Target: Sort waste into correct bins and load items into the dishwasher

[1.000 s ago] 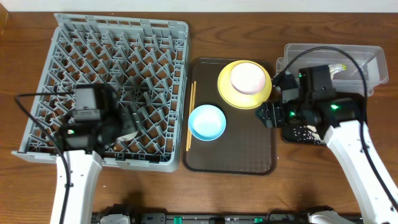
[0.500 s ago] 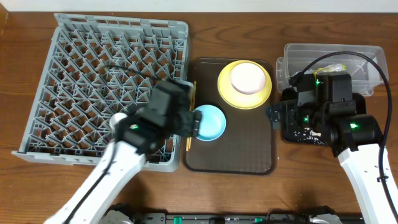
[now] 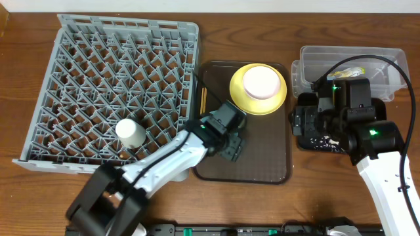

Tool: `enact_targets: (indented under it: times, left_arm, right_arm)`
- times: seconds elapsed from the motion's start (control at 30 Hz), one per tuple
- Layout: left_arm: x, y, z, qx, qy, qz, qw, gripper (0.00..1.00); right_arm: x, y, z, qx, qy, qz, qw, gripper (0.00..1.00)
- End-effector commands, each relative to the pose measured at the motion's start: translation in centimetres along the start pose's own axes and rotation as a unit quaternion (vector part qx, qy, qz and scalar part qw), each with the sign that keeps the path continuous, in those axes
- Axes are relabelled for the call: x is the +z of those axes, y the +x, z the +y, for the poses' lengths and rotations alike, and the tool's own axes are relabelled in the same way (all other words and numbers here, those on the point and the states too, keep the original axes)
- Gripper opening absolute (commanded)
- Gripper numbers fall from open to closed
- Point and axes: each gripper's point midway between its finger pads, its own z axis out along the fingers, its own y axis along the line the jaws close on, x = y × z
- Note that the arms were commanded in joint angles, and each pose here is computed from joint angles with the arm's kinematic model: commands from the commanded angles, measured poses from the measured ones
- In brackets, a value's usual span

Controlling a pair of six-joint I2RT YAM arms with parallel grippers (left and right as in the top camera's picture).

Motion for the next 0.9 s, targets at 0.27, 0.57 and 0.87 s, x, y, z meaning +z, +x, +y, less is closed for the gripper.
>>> enact_targets:
  times: [0.27, 0.57, 0.87]
  left_arm:
    - [0.9, -0.8, -0.3, 0.007, 0.0, -0.004, 1.0, 0.07]
    - [-4.9, -4.3, -1.8, 0.015, 0.022, -0.094, 0.995, 0.06]
    - [-15.9, -8.8, 2.1, -0.035, 0.016, -0.252, 0.967, 0.06]
  right_arm:
    - [-0.6, -0.5, -0.8, 0.016, 0.011, -0.011, 1.0, 0.87]
    - [-0.6, -0.4, -0.8, 0.016, 0.012, -0.009, 1.0, 0.87]
    - [-0.5, -0.3, -0.8, 0.016, 0.012, -0.008, 1.0, 0.87]
